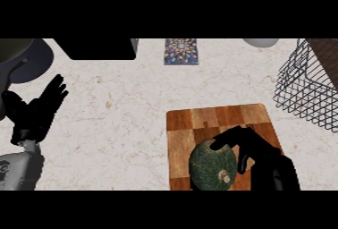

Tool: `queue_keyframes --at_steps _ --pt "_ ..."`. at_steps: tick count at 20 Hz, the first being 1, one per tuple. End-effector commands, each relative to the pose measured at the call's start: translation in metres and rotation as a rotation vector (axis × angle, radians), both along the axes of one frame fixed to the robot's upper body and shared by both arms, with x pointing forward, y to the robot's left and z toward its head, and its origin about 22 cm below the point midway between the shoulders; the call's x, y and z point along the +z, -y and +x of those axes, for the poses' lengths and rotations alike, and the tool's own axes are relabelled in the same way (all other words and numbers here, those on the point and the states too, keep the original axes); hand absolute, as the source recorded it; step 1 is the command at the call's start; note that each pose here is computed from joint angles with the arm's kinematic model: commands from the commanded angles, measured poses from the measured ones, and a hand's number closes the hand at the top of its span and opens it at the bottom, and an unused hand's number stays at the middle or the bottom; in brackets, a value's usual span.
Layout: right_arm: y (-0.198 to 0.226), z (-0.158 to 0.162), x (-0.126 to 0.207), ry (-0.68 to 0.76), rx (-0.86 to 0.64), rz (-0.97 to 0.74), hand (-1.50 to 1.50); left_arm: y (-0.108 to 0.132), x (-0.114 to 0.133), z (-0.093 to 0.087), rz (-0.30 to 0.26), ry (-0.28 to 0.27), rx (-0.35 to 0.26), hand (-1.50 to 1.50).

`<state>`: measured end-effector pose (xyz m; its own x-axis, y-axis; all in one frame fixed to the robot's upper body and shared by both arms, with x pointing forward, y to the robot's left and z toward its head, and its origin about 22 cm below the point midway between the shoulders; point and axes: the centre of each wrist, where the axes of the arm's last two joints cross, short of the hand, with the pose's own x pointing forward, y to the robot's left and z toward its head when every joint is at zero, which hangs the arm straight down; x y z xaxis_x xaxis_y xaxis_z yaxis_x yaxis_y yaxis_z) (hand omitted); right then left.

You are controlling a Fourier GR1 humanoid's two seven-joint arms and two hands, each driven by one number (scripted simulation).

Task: Pick the squash from the cutting board and place it in the basket

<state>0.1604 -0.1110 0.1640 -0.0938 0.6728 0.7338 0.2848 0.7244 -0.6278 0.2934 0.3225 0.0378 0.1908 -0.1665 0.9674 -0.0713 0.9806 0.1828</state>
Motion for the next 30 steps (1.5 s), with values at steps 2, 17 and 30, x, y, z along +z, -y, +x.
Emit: queue_keyframes --at_steps 2,17,30 --pt "0.011 0.023 0.046 0.051 -0.106 -0.001 1.50 0.010 -0.001 0.004 -0.011 -0.006 -0.023 0.00" --pt "0.082 0.118 0.091 0.056 -0.412 -0.127 1.50 -0.006 -0.008 -0.011 -0.019 -0.013 -0.018 0.00" --pt "0.205 0.147 0.044 0.061 -0.464 -0.155 1.50 0.000 0.005 -0.014 -0.002 0.002 -0.025 0.00"
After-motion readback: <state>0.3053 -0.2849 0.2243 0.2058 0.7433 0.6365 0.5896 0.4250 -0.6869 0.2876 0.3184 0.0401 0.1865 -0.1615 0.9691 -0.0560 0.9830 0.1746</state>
